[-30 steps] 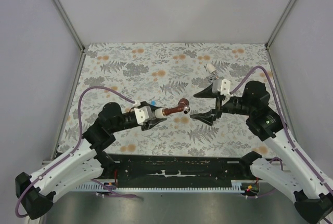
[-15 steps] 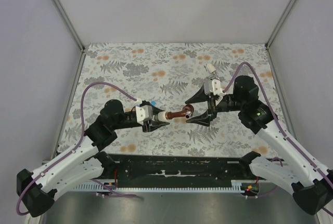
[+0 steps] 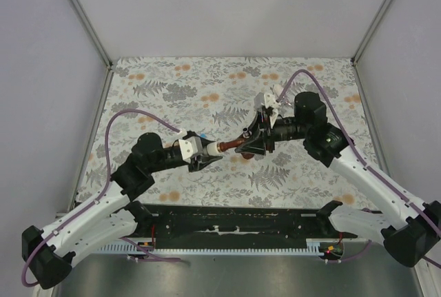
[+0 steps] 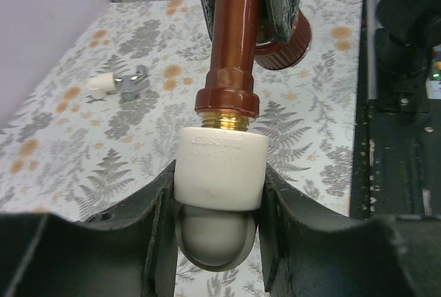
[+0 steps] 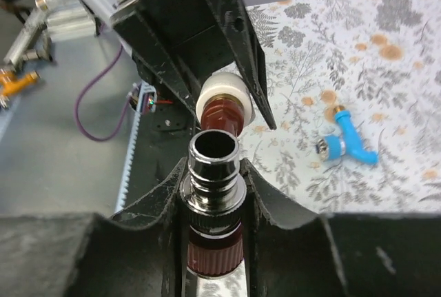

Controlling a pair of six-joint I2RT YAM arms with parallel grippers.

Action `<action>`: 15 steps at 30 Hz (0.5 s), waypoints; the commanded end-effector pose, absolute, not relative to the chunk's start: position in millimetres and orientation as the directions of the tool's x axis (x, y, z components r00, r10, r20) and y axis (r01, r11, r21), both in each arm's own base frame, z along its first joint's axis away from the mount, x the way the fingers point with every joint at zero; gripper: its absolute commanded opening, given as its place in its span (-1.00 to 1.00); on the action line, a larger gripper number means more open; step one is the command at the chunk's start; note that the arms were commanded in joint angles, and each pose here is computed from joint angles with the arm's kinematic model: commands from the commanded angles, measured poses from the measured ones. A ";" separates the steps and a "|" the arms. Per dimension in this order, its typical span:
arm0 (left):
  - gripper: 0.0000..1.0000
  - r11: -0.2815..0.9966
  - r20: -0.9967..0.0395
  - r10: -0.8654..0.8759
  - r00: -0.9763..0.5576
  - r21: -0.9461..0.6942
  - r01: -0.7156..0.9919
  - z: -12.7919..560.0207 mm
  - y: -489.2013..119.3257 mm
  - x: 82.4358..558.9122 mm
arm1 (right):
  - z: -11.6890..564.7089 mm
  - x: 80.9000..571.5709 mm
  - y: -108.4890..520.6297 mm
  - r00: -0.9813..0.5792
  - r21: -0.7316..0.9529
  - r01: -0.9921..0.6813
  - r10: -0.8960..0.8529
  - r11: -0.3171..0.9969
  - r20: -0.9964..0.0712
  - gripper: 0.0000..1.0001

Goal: Install the water faucets

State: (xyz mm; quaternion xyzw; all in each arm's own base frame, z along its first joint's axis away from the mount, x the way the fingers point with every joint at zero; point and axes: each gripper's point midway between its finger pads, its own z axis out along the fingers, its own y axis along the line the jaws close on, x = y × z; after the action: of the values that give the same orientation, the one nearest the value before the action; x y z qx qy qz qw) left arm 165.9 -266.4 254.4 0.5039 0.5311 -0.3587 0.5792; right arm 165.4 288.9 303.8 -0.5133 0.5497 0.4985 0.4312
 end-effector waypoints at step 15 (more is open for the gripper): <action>-0.96 0.510 -0.660 0.497 0.563 0.748 0.425 262.0 -201.8 221.8 | 216.4 235.6 333.5 -0.982 0.934 0.081 0.190 0.349 0.014 -0.62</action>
State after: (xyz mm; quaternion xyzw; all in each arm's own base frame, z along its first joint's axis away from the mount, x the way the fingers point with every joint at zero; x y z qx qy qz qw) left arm 215.1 -209.3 195.7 0.5281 0.5454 -0.0436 0.6494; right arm 215.1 330.7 227.1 -0.0273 0.8133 0.5766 0.0730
